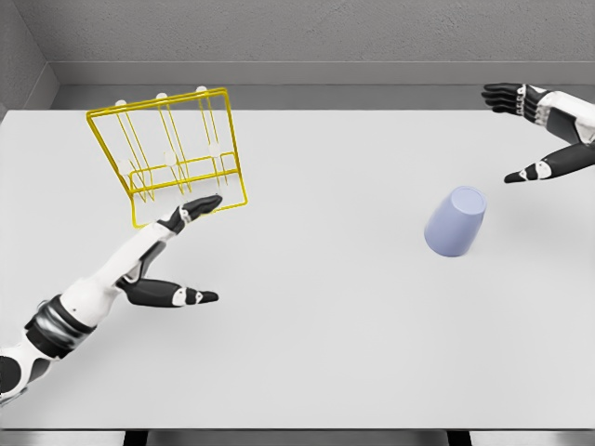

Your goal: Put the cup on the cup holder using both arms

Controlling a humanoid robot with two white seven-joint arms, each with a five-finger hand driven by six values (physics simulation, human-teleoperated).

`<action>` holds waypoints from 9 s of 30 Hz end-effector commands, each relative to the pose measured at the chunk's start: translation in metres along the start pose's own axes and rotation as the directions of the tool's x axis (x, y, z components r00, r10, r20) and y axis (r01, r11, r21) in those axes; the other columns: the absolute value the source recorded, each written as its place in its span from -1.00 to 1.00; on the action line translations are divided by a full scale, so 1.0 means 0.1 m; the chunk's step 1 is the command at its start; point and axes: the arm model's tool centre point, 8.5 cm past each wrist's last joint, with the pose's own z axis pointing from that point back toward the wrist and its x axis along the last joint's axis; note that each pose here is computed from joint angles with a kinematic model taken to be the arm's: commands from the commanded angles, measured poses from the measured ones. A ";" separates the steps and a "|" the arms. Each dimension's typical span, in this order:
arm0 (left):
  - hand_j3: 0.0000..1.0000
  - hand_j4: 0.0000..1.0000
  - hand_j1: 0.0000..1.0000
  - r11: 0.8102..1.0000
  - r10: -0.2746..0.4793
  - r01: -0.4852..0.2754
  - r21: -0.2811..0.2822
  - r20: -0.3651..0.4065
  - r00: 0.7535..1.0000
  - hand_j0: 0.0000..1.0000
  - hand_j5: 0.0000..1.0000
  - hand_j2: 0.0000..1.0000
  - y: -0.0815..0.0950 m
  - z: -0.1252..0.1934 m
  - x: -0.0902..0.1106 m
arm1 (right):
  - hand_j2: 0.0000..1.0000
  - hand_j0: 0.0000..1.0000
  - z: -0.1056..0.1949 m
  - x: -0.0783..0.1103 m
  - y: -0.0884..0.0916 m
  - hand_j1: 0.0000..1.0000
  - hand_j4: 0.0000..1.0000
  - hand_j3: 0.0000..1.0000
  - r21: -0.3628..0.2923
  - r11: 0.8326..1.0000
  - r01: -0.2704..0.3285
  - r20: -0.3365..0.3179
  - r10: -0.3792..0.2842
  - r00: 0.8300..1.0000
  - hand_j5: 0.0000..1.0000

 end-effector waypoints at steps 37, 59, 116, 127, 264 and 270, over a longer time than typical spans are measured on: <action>1.00 1.00 1.00 0.998 0.039 -0.040 -0.046 -0.028 0.999 1.00 1.00 1.00 -0.32 -0.36 -0.06 | 1.00 1.00 0.48 -0.68 0.62 1.00 1.00 1.00 -0.085 0.961 0.262 -0.010 -0.264 0.965 1.00; 1.00 1.00 1.00 0.983 0.184 -0.182 0.034 -0.081 0.980 1.00 1.00 1.00 -0.29 -0.34 -0.13 | 1.00 1.00 0.20 -1.00 0.98 1.00 1.00 1.00 -0.114 0.906 0.408 -0.032 -0.414 0.910 1.00; 1.00 1.00 1.00 0.961 0.276 -0.278 0.004 -0.140 0.951 1.00 1.00 1.00 -0.54 -0.59 -0.32 | 0.44 0.44 -0.03 -1.05 1.27 0.44 0.44 0.44 -0.080 0.876 0.476 -0.026 -0.479 0.877 0.44; 1.00 1.00 1.00 0.961 0.249 -0.262 -0.092 -0.132 0.959 1.00 1.00 1.00 -0.48 -0.54 -0.28 | 0.35 0.35 -0.08 -0.97 1.21 0.35 0.35 0.35 -0.070 0.884 0.462 -0.001 -0.463 0.886 0.35; 1.00 1.00 1.00 0.928 0.365 -0.371 -0.024 -0.127 0.922 1.00 1.00 1.00 -0.95 -1.15 -0.62 | 1.00 1.00 -0.16 0.11 0.09 1.00 1.00 1.00 0.106 0.845 -0.524 -0.055 0.532 0.845 1.00; 1.00 1.00 1.00 0.929 0.364 -0.370 -0.017 -0.132 0.922 1.00 1.00 1.00 -0.95 -1.18 -0.65 | 1.00 1.00 -0.15 0.11 0.08 1.00 1.00 1.00 0.106 0.845 -0.524 -0.057 0.532 0.845 1.00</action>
